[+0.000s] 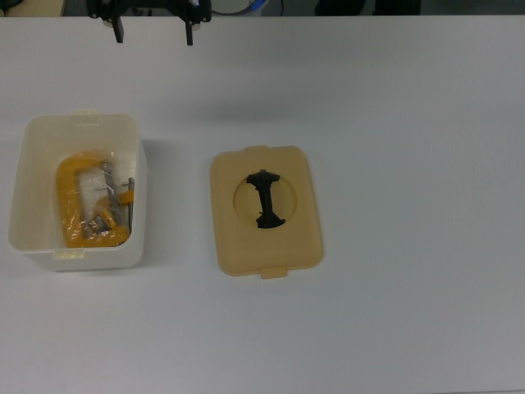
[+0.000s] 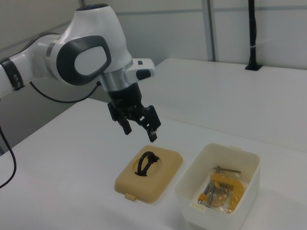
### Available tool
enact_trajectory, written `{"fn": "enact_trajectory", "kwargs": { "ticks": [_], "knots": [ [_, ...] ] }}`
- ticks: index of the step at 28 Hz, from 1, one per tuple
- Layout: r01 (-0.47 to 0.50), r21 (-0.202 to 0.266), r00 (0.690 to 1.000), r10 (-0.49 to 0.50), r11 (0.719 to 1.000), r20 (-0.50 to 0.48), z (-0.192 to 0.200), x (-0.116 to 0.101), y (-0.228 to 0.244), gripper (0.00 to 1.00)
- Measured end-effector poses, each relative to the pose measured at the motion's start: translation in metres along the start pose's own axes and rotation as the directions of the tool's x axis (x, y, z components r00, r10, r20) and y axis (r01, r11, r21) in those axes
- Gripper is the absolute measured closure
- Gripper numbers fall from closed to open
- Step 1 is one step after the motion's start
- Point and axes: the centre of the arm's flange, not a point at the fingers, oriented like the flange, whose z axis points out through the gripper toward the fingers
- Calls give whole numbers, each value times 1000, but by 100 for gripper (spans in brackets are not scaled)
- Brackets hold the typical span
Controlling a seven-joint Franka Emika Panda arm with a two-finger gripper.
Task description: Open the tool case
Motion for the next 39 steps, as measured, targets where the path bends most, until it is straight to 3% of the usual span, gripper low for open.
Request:
{"fn": "enact_trajectory", "kwargs": {
  "ticks": [39],
  "knots": [
    [7,0,1000,-7,1000,-1,-1,0,-4,0]
  ]
}}
